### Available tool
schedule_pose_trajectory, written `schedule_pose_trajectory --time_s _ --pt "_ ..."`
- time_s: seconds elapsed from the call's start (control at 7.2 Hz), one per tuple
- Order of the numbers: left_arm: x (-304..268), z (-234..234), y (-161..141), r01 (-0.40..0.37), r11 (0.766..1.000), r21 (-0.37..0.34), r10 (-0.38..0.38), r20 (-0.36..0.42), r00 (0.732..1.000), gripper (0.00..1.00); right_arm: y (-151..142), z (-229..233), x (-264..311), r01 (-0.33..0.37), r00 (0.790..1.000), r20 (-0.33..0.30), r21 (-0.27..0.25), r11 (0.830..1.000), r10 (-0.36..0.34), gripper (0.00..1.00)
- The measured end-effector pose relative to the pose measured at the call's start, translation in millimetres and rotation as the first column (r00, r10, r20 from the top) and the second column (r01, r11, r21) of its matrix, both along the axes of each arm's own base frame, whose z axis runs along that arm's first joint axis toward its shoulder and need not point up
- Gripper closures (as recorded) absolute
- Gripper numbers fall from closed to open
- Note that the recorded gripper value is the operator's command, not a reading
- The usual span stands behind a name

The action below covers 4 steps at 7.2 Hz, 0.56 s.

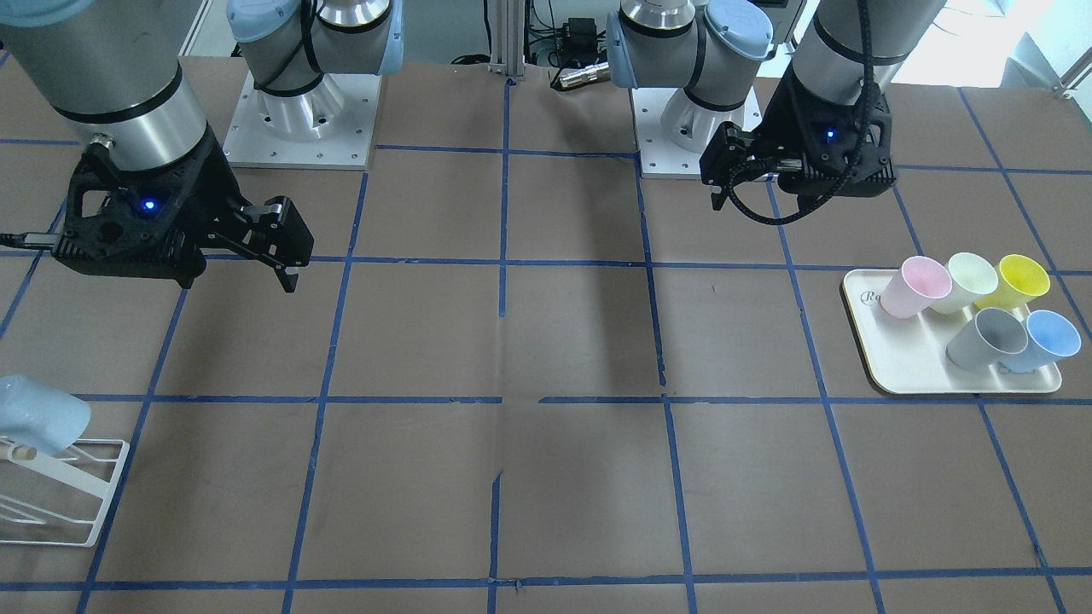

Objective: Transfer IKEA cup to right arm and place on rack

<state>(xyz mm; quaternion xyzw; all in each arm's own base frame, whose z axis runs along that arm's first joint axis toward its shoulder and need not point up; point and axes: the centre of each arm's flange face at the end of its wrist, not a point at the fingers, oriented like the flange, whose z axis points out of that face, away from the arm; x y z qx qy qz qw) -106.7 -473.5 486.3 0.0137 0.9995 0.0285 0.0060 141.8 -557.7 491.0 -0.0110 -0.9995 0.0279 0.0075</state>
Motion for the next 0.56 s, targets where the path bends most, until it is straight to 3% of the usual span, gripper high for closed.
schedule_pose_trajectory --time_s 0.56 --pt "0.2 0.7 0.2 0.001 1.000 -0.001 -0.001 0.000 1.000 0.00 0.7 -0.9 -2.1 0.001 1.000 0.000 0.010 1.000 -0.001 0.00"
